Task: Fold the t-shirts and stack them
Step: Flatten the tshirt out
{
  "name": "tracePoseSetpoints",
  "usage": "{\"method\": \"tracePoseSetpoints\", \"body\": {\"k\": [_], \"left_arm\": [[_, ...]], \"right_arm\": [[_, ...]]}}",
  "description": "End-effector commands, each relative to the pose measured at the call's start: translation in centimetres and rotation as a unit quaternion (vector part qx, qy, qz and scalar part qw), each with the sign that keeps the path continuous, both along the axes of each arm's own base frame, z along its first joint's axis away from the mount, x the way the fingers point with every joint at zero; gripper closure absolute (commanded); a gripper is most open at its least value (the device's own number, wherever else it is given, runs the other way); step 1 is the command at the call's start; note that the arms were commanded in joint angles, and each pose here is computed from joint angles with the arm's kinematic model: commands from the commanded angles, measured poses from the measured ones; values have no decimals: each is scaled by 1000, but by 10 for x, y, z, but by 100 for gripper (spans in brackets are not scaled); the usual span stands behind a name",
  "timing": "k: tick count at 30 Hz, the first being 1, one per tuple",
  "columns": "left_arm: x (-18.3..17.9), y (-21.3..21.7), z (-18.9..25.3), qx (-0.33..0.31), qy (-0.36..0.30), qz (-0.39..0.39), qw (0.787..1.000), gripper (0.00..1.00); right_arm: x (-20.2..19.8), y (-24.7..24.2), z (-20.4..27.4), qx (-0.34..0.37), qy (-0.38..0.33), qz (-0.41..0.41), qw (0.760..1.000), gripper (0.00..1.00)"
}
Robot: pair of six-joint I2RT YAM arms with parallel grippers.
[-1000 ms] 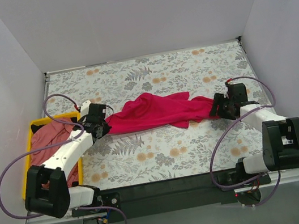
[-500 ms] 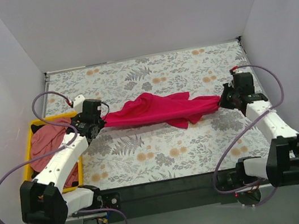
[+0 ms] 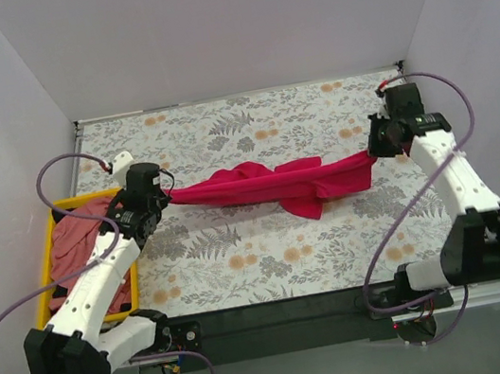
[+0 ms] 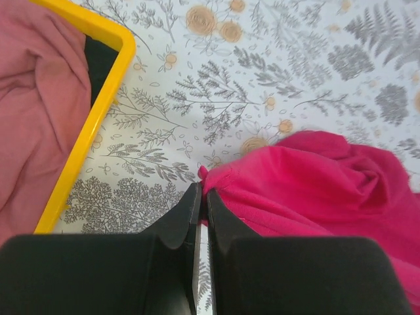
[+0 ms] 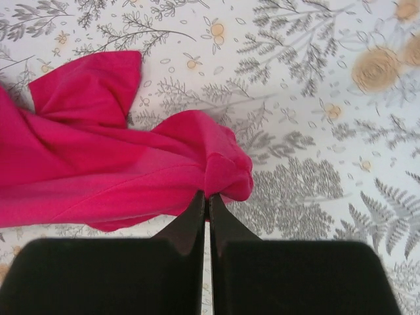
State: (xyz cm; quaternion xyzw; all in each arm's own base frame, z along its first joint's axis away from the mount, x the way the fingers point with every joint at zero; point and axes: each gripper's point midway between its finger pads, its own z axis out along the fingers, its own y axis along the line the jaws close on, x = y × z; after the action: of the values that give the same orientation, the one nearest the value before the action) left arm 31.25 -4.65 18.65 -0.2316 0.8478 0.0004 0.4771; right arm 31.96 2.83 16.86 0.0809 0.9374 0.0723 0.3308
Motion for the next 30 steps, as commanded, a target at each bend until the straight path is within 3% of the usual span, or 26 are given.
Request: {"method": "tracePoseSetpoints", "body": {"k": [1, 2, 4, 5, 6, 7, 10, 11, 14, 15, 17, 18, 23, 30], "left_arm": [[16, 1, -18, 26, 18, 2, 999, 100], [26, -2, -26, 32, 30, 4, 999, 100], [42, -4, -30, 35, 30, 7, 999, 100], [56, -5, -35, 36, 41, 11, 998, 100], [62, -5, -37, 37, 45, 14, 998, 100], [70, -2, -39, 40, 47, 17, 998, 100], [82, 3, -52, 46, 65, 24, 997, 100], [83, 5, -56, 45, 69, 26, 996, 100], [76, 12, -66, 40, 70, 31, 996, 100], [75, 12, -67, 35, 68, 27, 997, 100], [74, 14, -66, 37, 68, 28, 997, 100], [72, 14, -65, 37, 66, 27, 997, 100], [70, 13, -67, 34, 68, 23, 997, 100], [69, 14, -65, 36, 65, 25, 997, 100]], "right_arm": [[42, 13, -13, -18, 34, 33, 999, 99], [67, 20, 6, -16, 9, 38, 999, 98], [103, 28, -17, -13, 34, 37, 999, 98], [130, 35, 2, -10, 5, 42, 999, 96], [149, 46, -21, 4, 27, 57, 998, 94], [161, 56, -22, 13, 23, 71, 997, 83], [188, 71, -18, 37, 6, 94, 995, 61], [189, 70, -15, 36, 1, 96, 995, 46], [176, 58, -5, 12, -21, 93, 995, 34], [157, 53, -30, 15, 8, 89, 996, 34], [154, 40, -19, 42, -27, 69, 996, 35], [135, 43, -43, 75, -2, 74, 994, 35], [116, 34, -56, 190, -24, 55, 980, 39], [106, 31, -88, 242, -3, 40, 969, 41]]}}
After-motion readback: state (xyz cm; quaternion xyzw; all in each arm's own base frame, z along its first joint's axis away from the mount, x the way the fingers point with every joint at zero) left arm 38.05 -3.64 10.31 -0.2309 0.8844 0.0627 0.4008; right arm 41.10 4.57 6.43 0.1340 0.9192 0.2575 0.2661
